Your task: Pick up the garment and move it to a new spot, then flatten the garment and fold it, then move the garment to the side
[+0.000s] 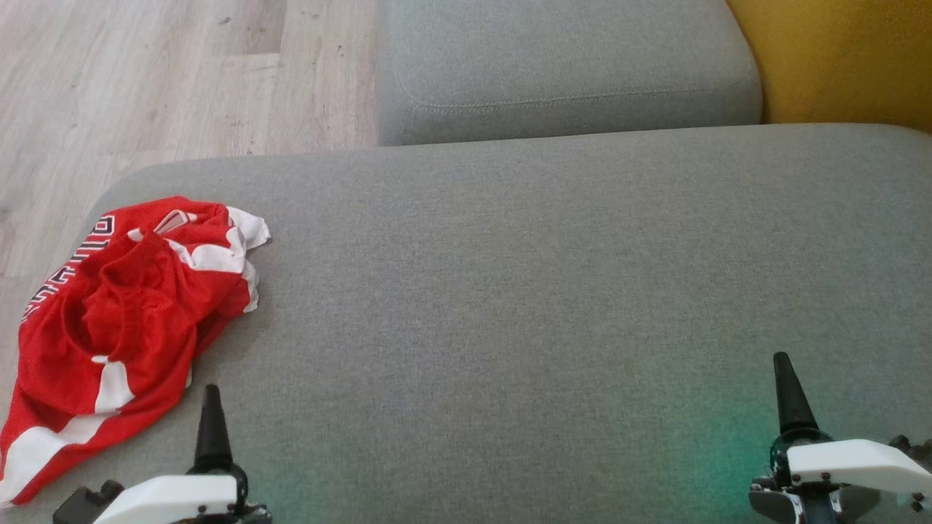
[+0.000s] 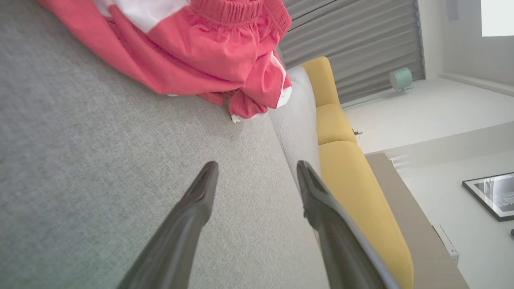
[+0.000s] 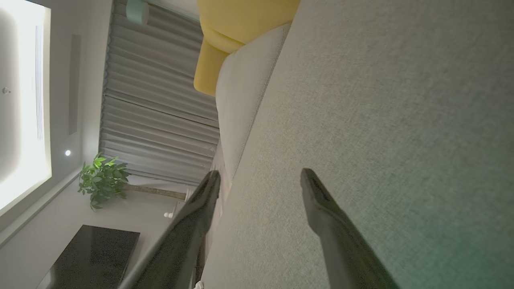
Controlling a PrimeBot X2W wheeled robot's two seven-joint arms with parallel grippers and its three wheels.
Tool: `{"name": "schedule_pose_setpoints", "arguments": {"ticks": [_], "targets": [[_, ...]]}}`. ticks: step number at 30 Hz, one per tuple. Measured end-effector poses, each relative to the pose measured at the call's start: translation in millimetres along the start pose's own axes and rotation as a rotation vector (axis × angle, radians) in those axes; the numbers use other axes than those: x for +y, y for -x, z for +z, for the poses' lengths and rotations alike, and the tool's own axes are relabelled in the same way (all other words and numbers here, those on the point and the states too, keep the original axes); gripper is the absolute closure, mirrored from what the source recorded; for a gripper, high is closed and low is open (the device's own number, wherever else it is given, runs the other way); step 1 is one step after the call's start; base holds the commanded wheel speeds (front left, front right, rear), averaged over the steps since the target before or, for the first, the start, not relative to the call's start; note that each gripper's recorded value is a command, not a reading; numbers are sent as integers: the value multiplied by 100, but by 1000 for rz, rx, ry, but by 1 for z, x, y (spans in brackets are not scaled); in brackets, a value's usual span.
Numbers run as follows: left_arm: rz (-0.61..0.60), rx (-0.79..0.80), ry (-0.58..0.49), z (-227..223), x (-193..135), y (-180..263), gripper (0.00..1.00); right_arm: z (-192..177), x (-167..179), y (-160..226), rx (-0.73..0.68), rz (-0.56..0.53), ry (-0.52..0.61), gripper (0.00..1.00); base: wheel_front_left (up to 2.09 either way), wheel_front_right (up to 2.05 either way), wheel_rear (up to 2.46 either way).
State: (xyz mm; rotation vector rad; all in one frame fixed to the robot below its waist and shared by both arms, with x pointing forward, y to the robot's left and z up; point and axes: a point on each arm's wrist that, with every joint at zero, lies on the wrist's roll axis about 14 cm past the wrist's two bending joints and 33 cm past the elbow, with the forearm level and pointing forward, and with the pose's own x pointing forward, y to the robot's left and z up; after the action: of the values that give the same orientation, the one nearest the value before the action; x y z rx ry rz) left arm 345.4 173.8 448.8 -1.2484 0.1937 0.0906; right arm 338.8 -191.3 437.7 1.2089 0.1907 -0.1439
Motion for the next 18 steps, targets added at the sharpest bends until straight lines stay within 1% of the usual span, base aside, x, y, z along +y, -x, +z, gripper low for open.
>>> {"name": "schedule_pose_setpoints", "arguments": {"ticks": [2,18], "targets": [[-1,-1,-41,-1,-2,1,0,0,4,0,-1,12,39,0,0,0,0],[-26,-13,-243,-4,-12,3,0,-1,19,3,-21,63,238,0,0,0,0]]}}
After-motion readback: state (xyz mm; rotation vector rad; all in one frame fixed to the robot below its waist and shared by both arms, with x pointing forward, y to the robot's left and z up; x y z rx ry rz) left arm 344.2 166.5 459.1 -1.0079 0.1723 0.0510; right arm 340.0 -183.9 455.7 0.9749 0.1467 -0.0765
